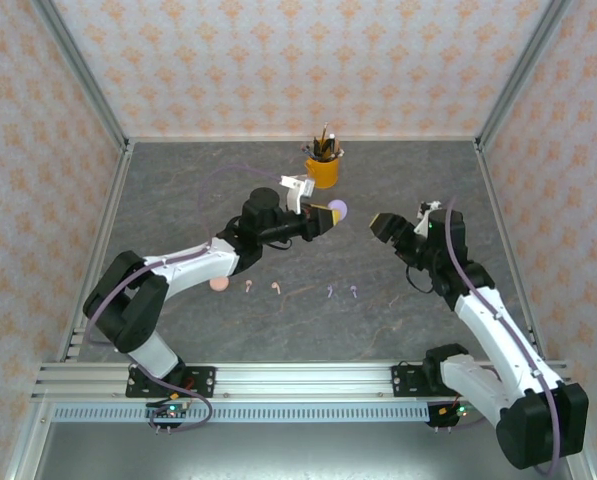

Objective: Insert the wireless bluetooth earbuds into the charging case

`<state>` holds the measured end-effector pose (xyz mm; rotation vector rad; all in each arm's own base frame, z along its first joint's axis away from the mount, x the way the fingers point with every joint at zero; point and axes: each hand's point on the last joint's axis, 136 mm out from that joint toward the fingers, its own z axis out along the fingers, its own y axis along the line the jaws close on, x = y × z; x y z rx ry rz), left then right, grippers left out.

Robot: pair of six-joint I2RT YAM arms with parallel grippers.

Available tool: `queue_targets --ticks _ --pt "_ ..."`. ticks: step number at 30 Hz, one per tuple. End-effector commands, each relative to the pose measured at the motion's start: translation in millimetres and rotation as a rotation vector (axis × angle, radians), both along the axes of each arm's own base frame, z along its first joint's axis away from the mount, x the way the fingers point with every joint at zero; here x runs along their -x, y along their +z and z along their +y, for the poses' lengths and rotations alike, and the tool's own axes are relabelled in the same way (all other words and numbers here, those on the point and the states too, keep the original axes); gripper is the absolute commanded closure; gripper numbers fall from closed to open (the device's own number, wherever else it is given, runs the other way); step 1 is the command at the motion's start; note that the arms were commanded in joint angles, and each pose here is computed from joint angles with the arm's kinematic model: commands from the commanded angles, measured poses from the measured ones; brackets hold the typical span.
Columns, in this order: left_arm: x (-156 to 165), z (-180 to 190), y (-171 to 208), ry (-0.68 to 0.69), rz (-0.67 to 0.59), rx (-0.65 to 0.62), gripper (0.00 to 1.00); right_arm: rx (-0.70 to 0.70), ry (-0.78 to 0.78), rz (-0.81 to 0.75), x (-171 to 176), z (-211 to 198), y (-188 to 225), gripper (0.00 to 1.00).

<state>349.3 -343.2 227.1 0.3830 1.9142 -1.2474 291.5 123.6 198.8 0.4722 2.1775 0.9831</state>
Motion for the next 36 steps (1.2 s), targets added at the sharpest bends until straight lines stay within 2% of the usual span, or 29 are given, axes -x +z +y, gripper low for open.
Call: queue_targets --ticks 1,6,18,27,36 --pt "25 0 -6 -0.107 0.006 -0.063 1.00 -0.082 0.126 -0.165 -2 22 31 0.17" --pt "27 1 -2 -0.109 0.005 -0.061 1.00 -0.122 0.174 -0.166 -3 39 30 0.17" --pt "22 -5 -1 -0.111 0.012 -0.035 1.00 -0.108 0.230 -0.158 -6 66 26 0.19" --pt "21 -10 -1 -0.130 0.013 -0.027 1.00 -0.098 0.213 -0.129 -17 70 15 0.21" --pt "30 -11 15 -0.161 -0.014 0.015 1.00 -0.029 0.140 -0.042 -33 61 -23 0.25"
